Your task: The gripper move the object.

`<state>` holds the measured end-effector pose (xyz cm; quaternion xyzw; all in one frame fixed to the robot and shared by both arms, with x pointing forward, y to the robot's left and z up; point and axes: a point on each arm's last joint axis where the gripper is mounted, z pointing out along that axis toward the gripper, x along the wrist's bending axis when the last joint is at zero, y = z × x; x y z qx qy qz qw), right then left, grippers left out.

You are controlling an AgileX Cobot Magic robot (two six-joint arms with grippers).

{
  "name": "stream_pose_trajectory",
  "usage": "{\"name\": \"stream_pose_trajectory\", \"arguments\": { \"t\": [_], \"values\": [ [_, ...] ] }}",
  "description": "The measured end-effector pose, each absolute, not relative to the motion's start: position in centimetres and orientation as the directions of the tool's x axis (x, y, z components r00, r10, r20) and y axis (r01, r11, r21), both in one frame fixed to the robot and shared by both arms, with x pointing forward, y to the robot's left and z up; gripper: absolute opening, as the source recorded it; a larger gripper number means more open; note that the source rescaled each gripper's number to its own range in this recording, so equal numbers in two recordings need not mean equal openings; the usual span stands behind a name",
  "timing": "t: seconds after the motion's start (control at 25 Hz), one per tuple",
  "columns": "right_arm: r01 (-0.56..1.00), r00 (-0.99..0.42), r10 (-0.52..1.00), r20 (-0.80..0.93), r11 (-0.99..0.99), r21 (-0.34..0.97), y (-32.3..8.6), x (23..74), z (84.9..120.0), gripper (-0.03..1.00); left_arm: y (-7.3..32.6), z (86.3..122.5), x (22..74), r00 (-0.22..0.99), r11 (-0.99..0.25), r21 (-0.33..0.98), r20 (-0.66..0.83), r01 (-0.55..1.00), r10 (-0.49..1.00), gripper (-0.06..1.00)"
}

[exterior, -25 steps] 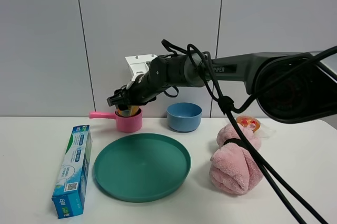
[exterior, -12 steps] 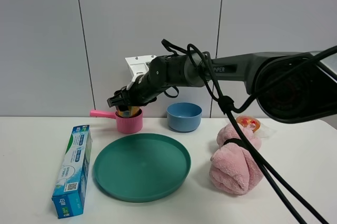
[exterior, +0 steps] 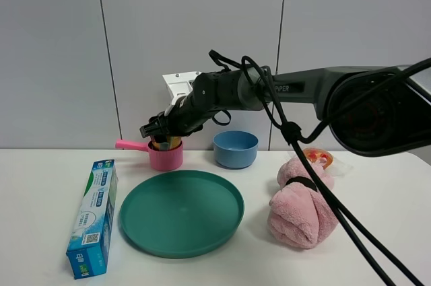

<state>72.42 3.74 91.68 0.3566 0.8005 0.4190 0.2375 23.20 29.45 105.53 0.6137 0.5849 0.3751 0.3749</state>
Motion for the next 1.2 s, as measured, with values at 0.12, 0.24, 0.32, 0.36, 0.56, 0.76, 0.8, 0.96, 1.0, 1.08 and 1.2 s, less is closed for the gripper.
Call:
{"name": "stream_pose_trajectory", "arguments": {
  "t": [0.12,0.24,0.32,0.36,0.56,0.76,0.8,0.96,1.0,1.08,1.2],
  "values": [
    [0.372,-0.633,0.770,-0.081,0.394,0.840,3.7,72.4,91.7,0.00,29.4,105.5,23.2,0.034,-0.035,0.899,0.022,0.437,0.999,1.00],
    [0.372,-0.632,0.771,-0.081,0.394,0.840,3.7,72.5,91.7,0.00,29.4,105.5,23.2,0.034,-0.035,0.899,0.022,0.437,0.999,1.00],
    [0.375,-0.631,0.772,-0.078,0.391,0.841,3.7,72.5,91.7,0.00,29.4,105.5,23.2,0.034,-0.035,0.899,0.022,0.437,0.999,1.00],
    [0.378,-0.630,0.773,-0.072,0.387,0.841,3.7,72.5,91.7,0.00,29.4,105.5,23.2,0.034,-0.035,0.899,0.022,0.437,0.999,1.00],
    [0.392,-0.627,0.778,-0.047,0.366,0.844,3.8,72.4,91.7,0.00,29.4,105.5,23.2,0.034,-0.035,0.899,0.022,0.437,0.999,1.00],
    [0.387,-0.623,0.781,-0.040,0.352,0.853,3.8,72.5,91.9,0.06,29.4,105.5,23.2,0.034,-0.035,0.899,0.022,0.437,0.999,1.00],
    [0.382,-0.622,0.782,-0.039,0.347,0.857,3.8,72.5,91.9,0.06,29.4,105.5,23.2,0.035,-0.036,0.899,0.023,0.437,0.999,1.00],
    [0.376,-0.621,0.783,-0.040,0.343,0.861,3.9,72.6,92.1,0.07,29.4,105.5,23.2,0.035,-0.036,0.899,0.023,0.437,0.999,1.00],
    [0.377,-0.621,0.783,-0.039,0.341,0.861,3.9,72.6,92.1,0.09,29.4,105.5,23.2,0.035,-0.036,0.899,0.023,0.437,0.999,1.00],
    [0.374,-0.620,0.784,-0.037,0.337,0.864,3.9,72.6,92.1,0.19,29.4,105.5,23.2,0.035,-0.036,0.899,0.023,0.437,0.999,1.00],
    [0.366,-0.620,0.784,-0.036,0.330,0.870,3.9,72.5,93.1,0.36,29.4,105.5,23.2,0.035,-0.036,0.899,0.023,0.437,0.999,1.00]
  ]
}}
